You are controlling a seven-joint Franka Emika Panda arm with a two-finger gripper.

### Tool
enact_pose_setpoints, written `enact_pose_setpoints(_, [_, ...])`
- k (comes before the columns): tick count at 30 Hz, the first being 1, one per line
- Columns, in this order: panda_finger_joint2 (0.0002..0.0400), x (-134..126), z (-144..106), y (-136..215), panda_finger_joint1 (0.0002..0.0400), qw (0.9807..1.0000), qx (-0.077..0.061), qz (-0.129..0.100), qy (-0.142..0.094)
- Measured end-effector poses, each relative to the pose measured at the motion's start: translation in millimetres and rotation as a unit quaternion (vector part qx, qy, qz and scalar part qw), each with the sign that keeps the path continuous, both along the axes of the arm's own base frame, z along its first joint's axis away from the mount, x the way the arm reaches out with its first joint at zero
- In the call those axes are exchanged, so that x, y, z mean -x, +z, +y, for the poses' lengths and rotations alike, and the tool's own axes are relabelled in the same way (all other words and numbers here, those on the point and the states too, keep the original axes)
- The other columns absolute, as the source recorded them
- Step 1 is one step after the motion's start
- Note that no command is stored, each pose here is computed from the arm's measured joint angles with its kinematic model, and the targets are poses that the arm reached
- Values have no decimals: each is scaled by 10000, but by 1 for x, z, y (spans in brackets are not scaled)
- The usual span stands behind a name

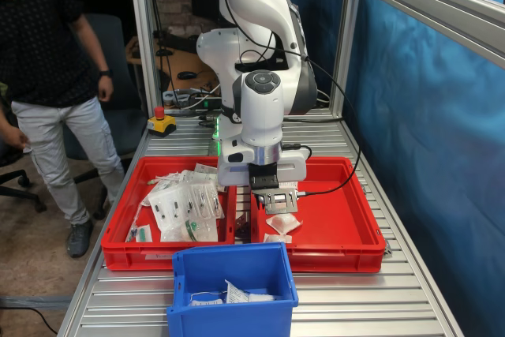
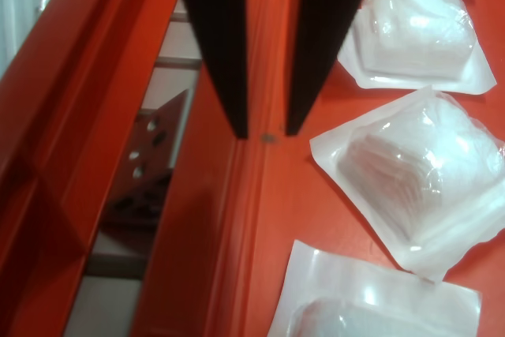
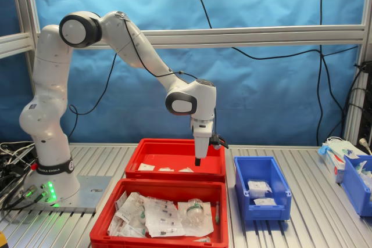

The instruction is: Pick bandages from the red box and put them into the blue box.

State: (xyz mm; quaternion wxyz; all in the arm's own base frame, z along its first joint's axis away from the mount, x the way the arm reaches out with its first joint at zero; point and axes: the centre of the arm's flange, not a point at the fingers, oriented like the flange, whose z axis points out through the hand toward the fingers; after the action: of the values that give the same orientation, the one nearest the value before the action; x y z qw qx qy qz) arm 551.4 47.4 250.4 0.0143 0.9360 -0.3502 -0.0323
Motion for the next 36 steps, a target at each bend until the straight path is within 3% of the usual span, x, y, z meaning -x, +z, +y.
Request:
enact_pose_setpoints(9, [40,1,3,-1,40,10000,1,16,27])
enact_pose_setpoints(10, [81,2,3,-1,81,10000,1,17,32])
enact_pose_setpoints(14, [81,3,7,-2,81,10000,1,27,66])
enact_pose_setpoints(15, [131,3,8,-2,131,10000,1,30,73])
enact_pose_setpoints(19, [131,5,12,-4,131,9999,1,33,111])
enact_pose_setpoints(20, [181,5,13,-4,181,9999,1,31,119])
enact_pose_setpoints(24, [181,8,16,-7,181,9999,0,12,151])
enact_pose_setpoints(25, [231,9,18,-9,231,9999,0,13,167])
enact_pose_setpoints(29, [231,12,20,-14,231,9998,3,36,194])
enact_pose_setpoints(30, [281,12,21,-16,281,9998,4,45,200])
enact_pose_setpoints(34, [281,14,22,-24,281,9997,14,106,214])
enact_pose_setpoints(35, [331,15,22,-26,331,9997,17,119,216])
enact_pose_setpoints(36, [331,14,23,-25,331,9997,15,102,219])
